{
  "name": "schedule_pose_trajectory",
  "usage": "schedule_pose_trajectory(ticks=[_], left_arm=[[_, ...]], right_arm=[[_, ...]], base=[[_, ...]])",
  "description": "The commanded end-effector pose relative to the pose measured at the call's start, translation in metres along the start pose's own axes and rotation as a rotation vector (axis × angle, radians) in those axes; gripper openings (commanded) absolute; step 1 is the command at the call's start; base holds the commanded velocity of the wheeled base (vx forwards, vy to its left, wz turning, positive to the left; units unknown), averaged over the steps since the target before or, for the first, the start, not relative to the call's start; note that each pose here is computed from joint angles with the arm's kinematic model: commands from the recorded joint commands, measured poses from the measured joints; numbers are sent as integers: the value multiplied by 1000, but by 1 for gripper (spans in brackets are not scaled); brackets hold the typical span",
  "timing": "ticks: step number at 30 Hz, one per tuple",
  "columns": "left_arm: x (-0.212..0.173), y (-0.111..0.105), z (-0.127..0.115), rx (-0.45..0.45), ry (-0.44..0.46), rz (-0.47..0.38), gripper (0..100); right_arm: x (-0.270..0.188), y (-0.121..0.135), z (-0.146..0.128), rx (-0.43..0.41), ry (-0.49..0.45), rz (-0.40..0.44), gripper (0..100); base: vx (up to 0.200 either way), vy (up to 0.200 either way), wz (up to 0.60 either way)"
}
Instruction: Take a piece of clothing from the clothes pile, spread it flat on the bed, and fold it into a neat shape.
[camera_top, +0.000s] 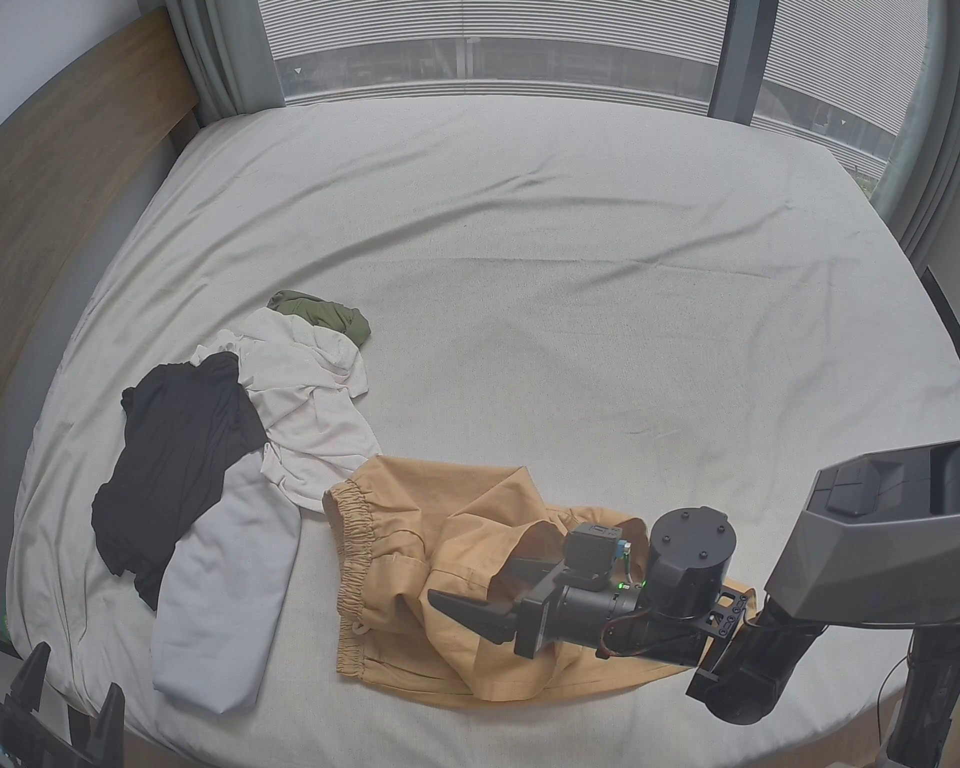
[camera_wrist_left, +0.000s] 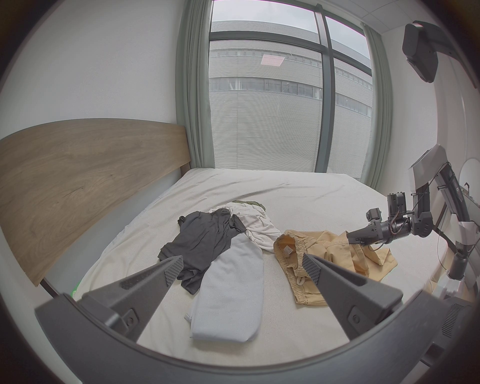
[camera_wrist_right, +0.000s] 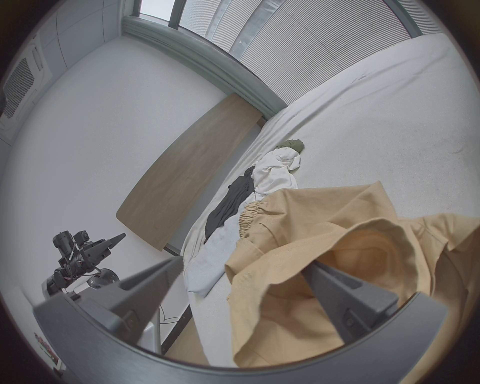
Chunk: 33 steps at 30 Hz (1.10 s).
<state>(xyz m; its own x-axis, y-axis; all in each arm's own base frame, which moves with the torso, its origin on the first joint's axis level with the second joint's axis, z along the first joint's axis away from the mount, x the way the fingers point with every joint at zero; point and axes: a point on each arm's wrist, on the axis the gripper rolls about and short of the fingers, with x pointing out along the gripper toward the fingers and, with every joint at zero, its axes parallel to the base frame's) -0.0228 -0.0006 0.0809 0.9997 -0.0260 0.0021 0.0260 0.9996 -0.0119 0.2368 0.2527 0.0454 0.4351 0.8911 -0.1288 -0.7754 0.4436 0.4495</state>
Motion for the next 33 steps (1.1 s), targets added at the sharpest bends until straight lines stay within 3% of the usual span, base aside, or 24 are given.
schedule_pose_trajectory(ticks=[1,20,21,33], left_arm=[[0,0,-5,0,1,0,100],[0,0,-5,-5,1,0,100],[0,0,-5,-5,1,0,100],[0,0,-5,-5,1,1,100]], right_arm=[[5,9,-3,-2,11,27,100],[30,1,-7,-9,-30,-2,100],[30,1,-8,-10,-26,-5,0],[32,-6,-11,-4,-26,-26,0]], base=[[0,0,0],[0,0,0],[0,0,0],[0,0,0]])
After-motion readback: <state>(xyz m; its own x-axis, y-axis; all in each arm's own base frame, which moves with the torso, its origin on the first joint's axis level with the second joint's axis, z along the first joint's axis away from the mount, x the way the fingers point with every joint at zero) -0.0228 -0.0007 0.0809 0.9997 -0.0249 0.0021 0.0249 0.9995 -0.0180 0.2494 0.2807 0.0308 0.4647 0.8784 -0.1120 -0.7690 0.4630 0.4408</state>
